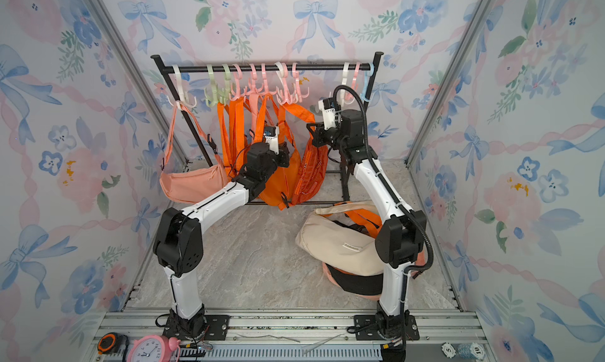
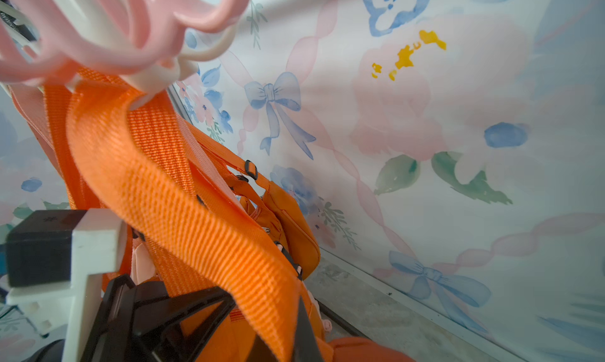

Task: Take the bag off the hook
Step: Pick up the bag from the hook.

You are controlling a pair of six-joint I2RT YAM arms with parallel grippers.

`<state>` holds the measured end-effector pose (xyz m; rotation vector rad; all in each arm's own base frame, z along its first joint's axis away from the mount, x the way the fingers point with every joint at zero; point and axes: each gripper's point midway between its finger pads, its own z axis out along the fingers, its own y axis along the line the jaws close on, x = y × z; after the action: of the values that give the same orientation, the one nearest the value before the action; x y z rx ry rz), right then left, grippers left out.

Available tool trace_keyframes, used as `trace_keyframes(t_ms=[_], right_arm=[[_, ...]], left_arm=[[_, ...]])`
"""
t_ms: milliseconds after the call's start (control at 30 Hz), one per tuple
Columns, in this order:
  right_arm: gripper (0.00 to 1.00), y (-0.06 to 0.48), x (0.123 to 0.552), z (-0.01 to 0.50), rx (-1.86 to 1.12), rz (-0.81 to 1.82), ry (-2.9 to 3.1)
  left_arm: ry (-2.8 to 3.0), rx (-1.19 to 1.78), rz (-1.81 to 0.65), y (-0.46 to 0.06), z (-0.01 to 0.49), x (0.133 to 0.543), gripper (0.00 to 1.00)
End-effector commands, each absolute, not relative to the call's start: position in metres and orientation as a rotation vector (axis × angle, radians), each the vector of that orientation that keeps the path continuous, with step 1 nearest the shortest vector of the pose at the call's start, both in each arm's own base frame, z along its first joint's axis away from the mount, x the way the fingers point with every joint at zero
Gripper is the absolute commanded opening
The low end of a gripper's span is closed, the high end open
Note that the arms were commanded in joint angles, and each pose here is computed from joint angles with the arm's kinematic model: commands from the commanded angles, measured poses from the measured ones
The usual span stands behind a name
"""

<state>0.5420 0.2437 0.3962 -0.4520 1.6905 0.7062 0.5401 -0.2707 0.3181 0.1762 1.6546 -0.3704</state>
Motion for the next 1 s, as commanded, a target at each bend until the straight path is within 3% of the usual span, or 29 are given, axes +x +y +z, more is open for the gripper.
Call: trace_keyframes(t_ms=[0,300,567,733,967], right_arm=[[0.0,0.227,0.538,0.4,-0.439,0.664,1.686],[0.0,0.192,0.543,0.396,-0.372,0.628,1.729],[0.0,0.205,0.548,0.402,-0.381,0.701,1.711],[0.0,0.217,0.561,0.403,-0.374,0.742,1.707],[0.0,0.218,0.567,0.422,-0.348,0.779,1.672]], left_arm=[[1.603,0.171,-0.394,-0.263,0.348,0.524,0.0],[1.497,0.198,-0.431,-0.26,0.407,0.483,0.0],[1.38,0.196,-0.408,-0.245,0.466,0.459,0.0],[1.329,0.202,-0.355,-0.236,0.503,0.459,0.0],[1.317,0.2,-0.353,-0.225,0.548,0.489,0.0]])
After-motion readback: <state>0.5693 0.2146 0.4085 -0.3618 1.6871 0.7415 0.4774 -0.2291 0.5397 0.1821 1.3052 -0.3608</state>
